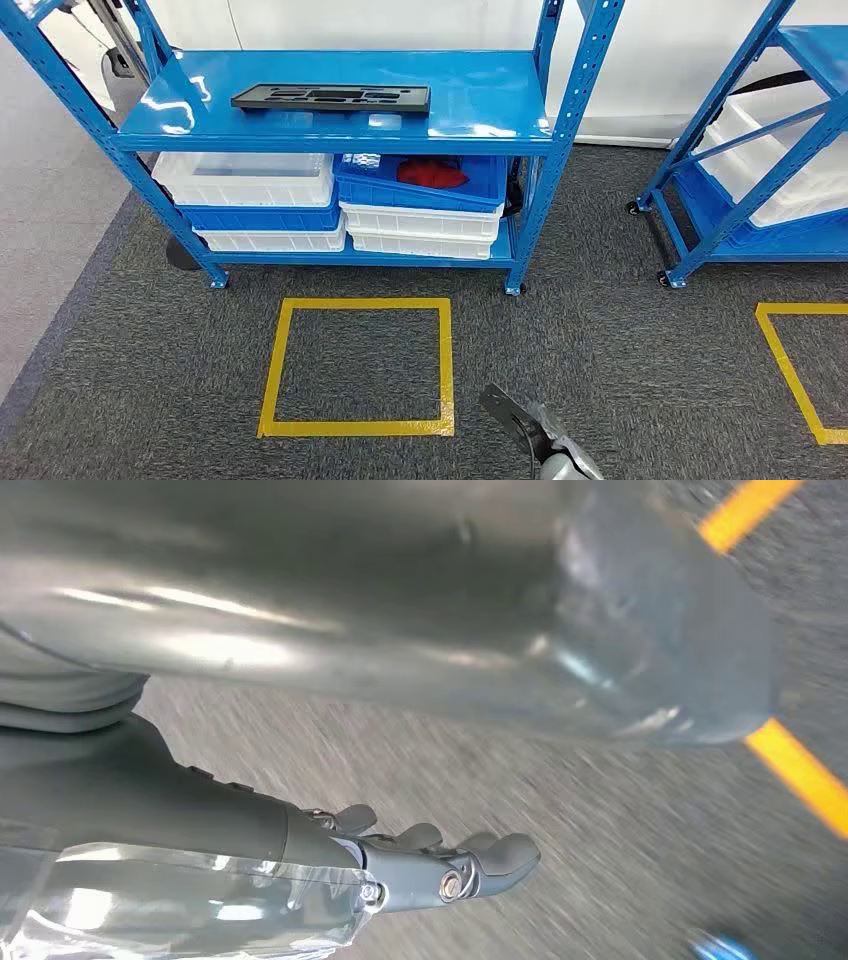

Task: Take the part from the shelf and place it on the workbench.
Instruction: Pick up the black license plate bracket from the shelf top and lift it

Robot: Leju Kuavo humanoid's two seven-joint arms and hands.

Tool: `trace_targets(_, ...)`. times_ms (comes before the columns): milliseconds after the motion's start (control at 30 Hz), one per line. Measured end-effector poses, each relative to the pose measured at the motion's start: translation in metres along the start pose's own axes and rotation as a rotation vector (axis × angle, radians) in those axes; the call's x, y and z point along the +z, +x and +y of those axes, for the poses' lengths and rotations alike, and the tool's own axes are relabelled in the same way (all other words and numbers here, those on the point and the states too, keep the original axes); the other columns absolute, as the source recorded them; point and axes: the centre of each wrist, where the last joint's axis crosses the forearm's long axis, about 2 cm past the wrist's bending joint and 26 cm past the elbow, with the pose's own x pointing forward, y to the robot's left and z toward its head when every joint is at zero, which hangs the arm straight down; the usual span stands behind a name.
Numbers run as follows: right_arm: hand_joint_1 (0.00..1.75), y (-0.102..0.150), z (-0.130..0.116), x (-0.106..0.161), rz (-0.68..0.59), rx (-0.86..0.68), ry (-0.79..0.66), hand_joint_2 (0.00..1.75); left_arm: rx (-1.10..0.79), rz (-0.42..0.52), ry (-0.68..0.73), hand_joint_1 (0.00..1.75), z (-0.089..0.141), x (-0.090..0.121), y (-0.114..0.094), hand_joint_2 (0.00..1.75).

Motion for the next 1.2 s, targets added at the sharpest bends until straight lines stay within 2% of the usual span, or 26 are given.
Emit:
trace_targets(67,0.0,0.009,-0.003,-0.003,-0.031,0.033,-0.005,0.0,-0.01,-0.006,0.004,0.0,0.002,0.0,0.003,0.0)
trace_targets(433,0.0,0.113,-0.047,-0.026,-0.375,0.419,-0.114,0.0,-0.108,-0.069,0.05,0.0,0.021,-0.002,0.042,0.0)
trace_targets(633,0.0,0.166,-0.076,-0.028,-0.546,0.652,-0.242,0.0,-0.146,-0.091,0.068,0.0,0.027,-0.001,0.059,0.0)
trace_targets(800,0.0,0.204,-0.107,-0.025,-0.665,0.768,-0.402,0.0,-0.18,-0.11,0.081,0.0,0.03,0.0,0.071,0.0)
trace_targets(1000,0.0,0.236,-0.136,-0.018,-0.766,0.805,-0.556,0.0,-0.177,-0.127,0.096,0.0,0.033,0.001,0.081,0.0)
trace_targets(1200,0.0,0.249,-0.14,-0.014,-0.804,0.823,-0.587,0.0,-0.154,-0.122,0.1,0.0,0.033,0.001,0.079,0.0)
